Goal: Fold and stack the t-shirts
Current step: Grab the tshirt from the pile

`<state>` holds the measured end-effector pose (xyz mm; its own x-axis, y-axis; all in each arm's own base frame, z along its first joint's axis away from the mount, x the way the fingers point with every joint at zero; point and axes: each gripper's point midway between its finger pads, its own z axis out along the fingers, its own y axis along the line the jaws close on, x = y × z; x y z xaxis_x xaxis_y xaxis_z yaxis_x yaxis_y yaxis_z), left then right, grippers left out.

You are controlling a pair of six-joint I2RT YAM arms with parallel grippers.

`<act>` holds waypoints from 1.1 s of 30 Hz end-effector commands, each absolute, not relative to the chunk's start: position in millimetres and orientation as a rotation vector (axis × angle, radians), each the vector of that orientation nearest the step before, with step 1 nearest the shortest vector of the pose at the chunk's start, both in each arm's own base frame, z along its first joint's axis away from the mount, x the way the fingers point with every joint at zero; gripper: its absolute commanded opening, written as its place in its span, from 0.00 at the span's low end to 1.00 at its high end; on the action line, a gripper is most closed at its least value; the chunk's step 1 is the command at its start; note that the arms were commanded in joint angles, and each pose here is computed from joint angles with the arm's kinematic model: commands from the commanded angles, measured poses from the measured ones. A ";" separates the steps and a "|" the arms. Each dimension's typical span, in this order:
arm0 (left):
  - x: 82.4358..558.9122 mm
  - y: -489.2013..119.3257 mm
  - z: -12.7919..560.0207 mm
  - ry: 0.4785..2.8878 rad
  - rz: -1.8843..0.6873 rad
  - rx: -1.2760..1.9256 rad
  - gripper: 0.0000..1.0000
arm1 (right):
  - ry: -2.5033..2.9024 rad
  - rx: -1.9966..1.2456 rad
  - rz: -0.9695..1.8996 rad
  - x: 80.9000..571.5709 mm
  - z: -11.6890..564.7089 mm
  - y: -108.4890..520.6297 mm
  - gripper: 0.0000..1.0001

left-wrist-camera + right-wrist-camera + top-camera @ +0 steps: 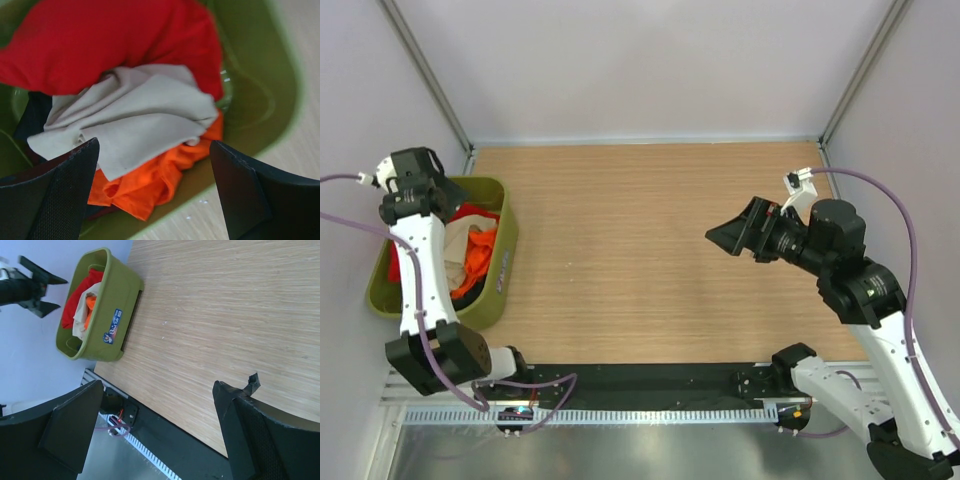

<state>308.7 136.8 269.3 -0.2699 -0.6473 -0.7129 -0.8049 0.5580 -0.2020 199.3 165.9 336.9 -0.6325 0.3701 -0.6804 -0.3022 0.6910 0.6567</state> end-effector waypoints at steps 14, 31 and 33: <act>339.5 138.4 221.5 2.049 0.072 -1.240 0.01 | 1.958 -0.067 0.939 194.9 349.2 162.9 1.00; 333.8 125.9 371.4 1.798 0.032 -1.019 0.00 | 1.982 -0.033 0.976 189.7 343.1 164.7 1.00; 332.0 125.3 361.0 1.822 0.040 -1.020 0.00 | 1.977 -0.034 0.977 188.5 344.4 164.2 1.00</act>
<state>330.5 127.8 372.3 -0.1057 -0.6262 -0.7724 -0.6585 0.6261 -0.4175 192.3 164.3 332.3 -0.6199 0.3186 -0.7171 -0.3536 0.7024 0.6177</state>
